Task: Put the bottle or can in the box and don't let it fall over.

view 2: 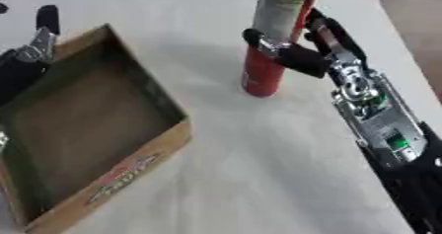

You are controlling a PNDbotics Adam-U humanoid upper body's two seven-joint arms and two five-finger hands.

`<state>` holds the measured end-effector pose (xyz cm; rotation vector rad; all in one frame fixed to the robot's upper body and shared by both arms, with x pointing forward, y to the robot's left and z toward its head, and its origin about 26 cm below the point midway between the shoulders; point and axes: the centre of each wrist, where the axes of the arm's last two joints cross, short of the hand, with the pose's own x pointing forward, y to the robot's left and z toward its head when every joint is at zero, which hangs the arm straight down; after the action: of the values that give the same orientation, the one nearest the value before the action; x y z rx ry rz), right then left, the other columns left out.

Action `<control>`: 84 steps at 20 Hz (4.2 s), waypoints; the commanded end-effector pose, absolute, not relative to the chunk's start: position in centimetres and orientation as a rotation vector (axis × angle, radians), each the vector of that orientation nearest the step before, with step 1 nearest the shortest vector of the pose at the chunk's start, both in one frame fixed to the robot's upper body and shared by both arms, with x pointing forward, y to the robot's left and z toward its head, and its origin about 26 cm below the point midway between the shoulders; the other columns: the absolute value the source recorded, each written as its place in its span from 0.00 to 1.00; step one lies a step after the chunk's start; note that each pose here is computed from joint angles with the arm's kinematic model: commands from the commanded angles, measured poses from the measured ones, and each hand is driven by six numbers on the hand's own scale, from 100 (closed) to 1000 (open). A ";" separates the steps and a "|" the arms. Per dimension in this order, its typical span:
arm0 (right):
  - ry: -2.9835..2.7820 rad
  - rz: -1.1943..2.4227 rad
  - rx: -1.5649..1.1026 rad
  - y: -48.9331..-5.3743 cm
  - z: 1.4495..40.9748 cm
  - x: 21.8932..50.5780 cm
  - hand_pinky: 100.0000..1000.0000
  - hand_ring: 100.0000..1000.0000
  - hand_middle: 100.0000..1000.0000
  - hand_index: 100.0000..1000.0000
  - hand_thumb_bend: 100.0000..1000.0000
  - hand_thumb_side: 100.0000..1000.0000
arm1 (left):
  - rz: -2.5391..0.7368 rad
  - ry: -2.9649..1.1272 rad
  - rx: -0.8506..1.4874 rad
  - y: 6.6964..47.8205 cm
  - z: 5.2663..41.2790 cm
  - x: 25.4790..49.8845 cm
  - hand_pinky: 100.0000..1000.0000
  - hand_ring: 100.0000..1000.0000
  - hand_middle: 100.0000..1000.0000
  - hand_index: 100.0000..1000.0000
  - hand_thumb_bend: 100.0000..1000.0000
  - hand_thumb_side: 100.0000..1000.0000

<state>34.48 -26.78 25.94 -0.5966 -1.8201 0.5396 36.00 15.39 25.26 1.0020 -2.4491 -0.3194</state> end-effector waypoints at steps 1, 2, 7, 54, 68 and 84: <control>-1.836 0.552 -0.625 -27.2 27.0 34.5 0.98 1.00 0.91 1.00 0.57 0.56 | -0.286 -2.478 1.003 15.6 26.3 36.0 0.58 0.49 0.49 0.72 0.31 0.46; -1.837 0.552 -0.623 -27.2 27.0 34.6 0.98 1.00 0.91 1.00 0.57 0.56 | -0.284 -2.479 1.002 15.6 26.3 36.1 0.58 0.49 0.48 0.71 0.31 0.45; -1.840 0.555 -0.616 -27.1 27.2 34.9 0.98 1.00 0.91 1.00 0.57 0.56 | -0.252 -2.472 0.995 15.8 26.1 36.3 0.58 0.49 0.48 0.71 0.30 0.45; -1.779 0.485 -0.352 -26.8 26.4 36.3 0.98 1.00 0.85 0.69 0.09 0.09 | -0.195 -2.391 0.938 16.7 25.2 37.5 0.62 0.52 0.50 0.75 0.25 0.57; -1.802 0.341 -0.349 -27.0 27.1 36.0 0.98 1.00 0.81 0.60 0.00 0.09 | 0.106 -2.431 0.984 20.0 27.1 34.6 0.69 0.62 0.63 0.74 0.27 0.57; -1.863 0.271 -0.341 -27.5 28.9 34.5 0.99 1.00 0.81 0.59 0.00 0.35 | 0.333 -2.317 1.212 26.6 26.4 30.8 0.68 0.61 0.62 0.71 0.24 0.55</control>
<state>35.21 -27.05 27.29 -0.3135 -1.8179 0.2704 31.31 25.86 25.42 1.1753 -2.2899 0.3095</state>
